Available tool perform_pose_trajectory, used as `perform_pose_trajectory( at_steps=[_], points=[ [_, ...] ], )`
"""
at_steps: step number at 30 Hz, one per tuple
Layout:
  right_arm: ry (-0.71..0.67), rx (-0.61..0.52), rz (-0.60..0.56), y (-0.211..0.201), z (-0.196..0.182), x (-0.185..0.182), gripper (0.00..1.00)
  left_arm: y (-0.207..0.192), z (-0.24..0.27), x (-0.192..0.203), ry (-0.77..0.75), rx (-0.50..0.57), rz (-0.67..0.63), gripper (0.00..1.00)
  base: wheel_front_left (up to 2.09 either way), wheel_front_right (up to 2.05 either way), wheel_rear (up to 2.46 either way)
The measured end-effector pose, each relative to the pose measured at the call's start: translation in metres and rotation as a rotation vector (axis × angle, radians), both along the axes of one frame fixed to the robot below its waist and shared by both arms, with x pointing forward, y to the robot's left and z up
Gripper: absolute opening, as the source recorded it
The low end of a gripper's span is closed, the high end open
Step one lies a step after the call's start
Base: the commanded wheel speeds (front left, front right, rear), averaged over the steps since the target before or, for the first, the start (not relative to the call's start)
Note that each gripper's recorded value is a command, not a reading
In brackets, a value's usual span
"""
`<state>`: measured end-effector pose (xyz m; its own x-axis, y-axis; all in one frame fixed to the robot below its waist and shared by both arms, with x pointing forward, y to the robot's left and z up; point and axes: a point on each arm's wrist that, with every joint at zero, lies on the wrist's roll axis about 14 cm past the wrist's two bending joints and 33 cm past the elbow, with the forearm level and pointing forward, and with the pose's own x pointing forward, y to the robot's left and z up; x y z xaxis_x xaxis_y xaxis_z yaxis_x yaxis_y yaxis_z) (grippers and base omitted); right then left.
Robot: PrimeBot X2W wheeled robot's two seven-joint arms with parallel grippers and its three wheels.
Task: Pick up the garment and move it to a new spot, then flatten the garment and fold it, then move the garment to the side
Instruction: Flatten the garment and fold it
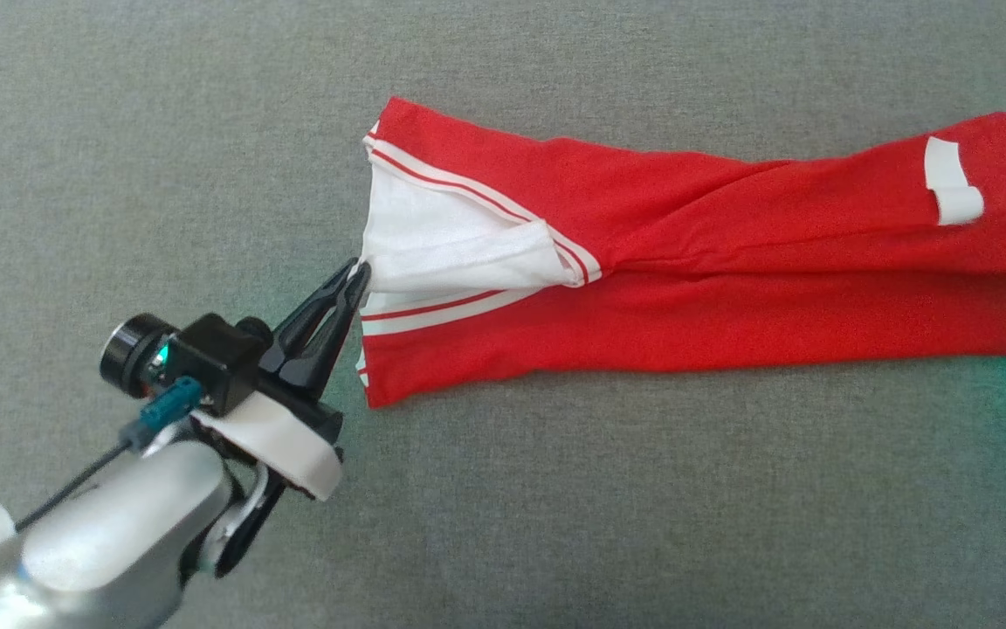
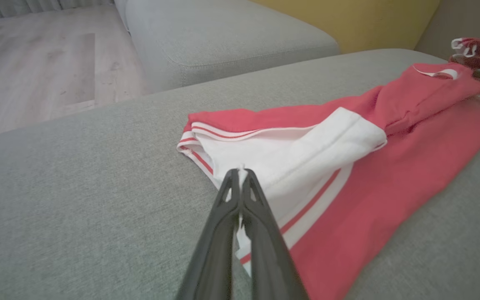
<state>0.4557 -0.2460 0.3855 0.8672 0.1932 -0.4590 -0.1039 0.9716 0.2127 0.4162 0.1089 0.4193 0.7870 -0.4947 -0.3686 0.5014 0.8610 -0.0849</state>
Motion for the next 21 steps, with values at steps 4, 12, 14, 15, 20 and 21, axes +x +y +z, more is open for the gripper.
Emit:
perform_pose_trajectory(
  at_steps=[4,12,14,15,20,21],
  points=[
    [-0.049,0.002,-0.043,0.0,0.006,0.001,1.0,-0.002,0.004,0.008,-0.049,-0.038,0.082,1.0,0.0,0.0,0.0],
    [-0.092,0.033,-0.143,0.004,0.006,-0.024,1.0,0.004,0.036,0.015,-0.205,-0.08,0.336,1.0,0.0,0.0,0.0],
    [-0.1,0.024,-0.174,0.001,0.006,-0.022,1.0,0.009,0.047,0.01,-0.252,-0.094,0.409,1.0,0.0,0.0,0.0],
    [-0.103,0.015,-0.184,-0.001,0.006,-0.021,1.0,0.01,0.049,0.005,-0.262,-0.098,0.432,1.0,0.0,0.0,0.0],
    [-0.092,-0.003,-0.207,0.002,0.006,0.001,1.0,0.014,0.044,-0.028,-0.273,-0.066,0.509,1.0,0.0,0.0,0.0],
    [-0.079,-0.006,-0.205,0.004,0.004,0.005,1.0,0.015,0.045,-0.033,-0.283,-0.052,0.518,1.0,0.0,0.0,0.0]
  ],
)
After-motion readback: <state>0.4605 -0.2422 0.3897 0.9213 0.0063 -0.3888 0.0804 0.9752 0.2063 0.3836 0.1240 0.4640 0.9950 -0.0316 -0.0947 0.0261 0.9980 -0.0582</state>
